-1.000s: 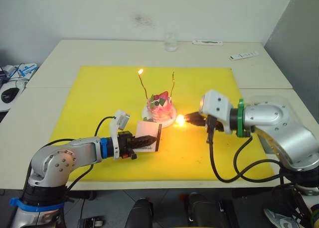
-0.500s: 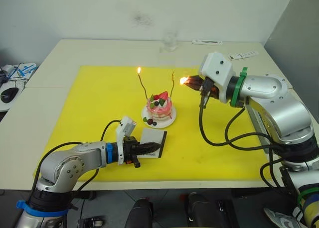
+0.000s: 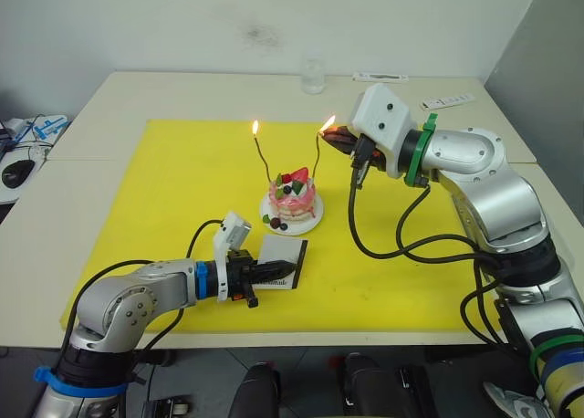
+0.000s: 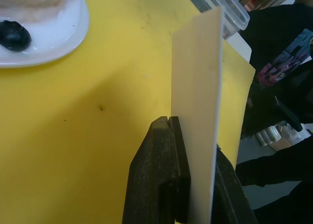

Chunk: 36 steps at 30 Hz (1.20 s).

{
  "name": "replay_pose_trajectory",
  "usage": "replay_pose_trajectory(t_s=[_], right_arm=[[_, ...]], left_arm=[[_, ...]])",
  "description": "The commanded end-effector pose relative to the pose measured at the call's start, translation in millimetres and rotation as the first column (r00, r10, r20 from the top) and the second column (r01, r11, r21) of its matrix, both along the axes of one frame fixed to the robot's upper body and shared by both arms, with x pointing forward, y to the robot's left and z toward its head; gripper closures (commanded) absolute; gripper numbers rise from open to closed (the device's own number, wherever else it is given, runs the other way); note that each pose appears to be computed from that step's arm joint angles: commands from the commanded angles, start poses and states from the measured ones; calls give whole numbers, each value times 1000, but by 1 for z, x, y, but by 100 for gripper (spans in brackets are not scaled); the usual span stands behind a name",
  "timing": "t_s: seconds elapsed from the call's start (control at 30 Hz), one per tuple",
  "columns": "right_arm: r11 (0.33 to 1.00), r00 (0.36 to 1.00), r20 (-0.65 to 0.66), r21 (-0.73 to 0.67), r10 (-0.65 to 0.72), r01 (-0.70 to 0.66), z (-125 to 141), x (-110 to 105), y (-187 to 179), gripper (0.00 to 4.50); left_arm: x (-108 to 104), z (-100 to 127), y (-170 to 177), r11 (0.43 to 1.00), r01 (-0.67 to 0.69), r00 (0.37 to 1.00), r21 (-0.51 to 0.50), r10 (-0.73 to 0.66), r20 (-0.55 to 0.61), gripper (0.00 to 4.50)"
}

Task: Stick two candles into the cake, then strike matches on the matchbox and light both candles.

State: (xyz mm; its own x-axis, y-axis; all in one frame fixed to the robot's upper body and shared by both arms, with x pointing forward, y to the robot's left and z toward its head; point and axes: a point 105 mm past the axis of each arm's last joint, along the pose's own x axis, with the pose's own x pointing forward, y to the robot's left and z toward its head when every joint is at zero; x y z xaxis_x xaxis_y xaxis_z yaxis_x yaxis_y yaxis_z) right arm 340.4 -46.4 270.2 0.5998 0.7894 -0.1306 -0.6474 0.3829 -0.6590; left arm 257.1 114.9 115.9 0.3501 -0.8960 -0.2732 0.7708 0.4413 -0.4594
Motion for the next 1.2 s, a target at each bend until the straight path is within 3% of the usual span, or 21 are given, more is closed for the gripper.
replay_pose_trajectory(t_s=[0.03,1.2], right_arm=[[1000,997,69,0,28,-28,16,-6,5,447],[999,997,76,-23,33,-31,12,-9,3,447]], left_arm=[[1,7,-3,1000,15,999,-10,-14,33,450],[2,9,-7,1000,19,999,-24,-18,30,450]])
